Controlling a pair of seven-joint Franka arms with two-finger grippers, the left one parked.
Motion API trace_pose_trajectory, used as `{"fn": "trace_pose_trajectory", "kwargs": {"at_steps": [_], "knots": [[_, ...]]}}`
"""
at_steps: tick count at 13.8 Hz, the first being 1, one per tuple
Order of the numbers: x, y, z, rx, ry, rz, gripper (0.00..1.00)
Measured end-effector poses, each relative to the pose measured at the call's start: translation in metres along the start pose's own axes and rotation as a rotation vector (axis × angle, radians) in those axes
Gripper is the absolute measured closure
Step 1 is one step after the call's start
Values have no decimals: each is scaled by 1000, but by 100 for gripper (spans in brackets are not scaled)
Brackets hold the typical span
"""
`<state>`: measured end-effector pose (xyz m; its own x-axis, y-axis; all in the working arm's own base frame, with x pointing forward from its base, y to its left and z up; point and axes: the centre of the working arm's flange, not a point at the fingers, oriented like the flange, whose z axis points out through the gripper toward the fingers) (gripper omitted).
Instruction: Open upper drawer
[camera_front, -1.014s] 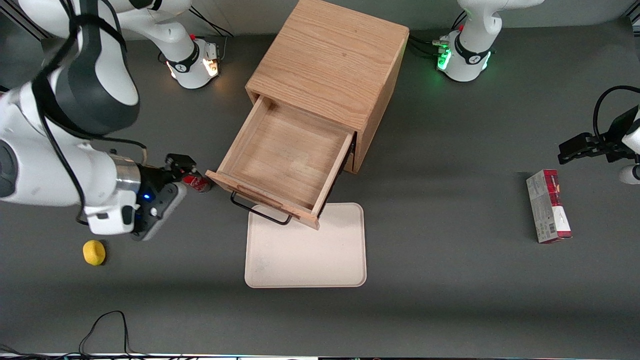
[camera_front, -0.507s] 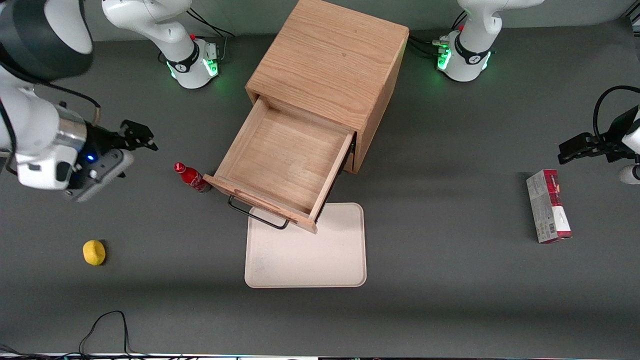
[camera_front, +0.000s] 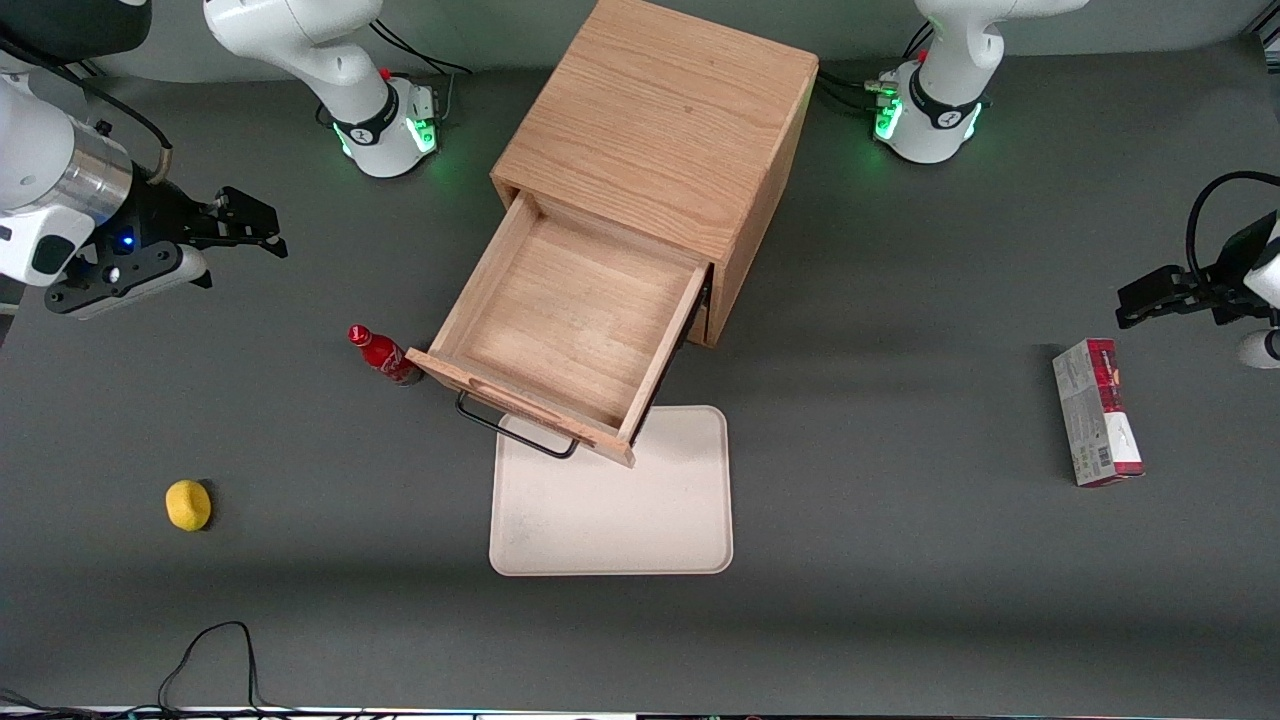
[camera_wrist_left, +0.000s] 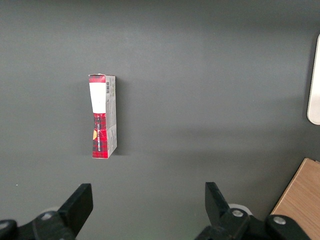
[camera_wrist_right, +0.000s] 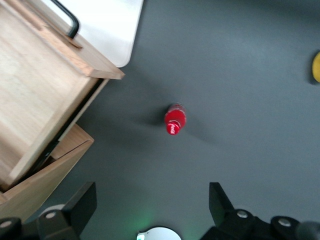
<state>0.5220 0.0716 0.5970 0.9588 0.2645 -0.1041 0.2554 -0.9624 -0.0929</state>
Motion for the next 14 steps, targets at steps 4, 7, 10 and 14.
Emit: {"fn": "trace_pose_trajectory", "kwargs": {"at_steps": [4, 7, 10, 14], "knots": [[1, 9, 4, -52, -1, 31, 0], [1, 12, 3, -66, 4, 102, 0], [-1, 28, 1, -69, 16, 140, 0], [-3, 36, -4, -72, 27, 109, 0]]}}
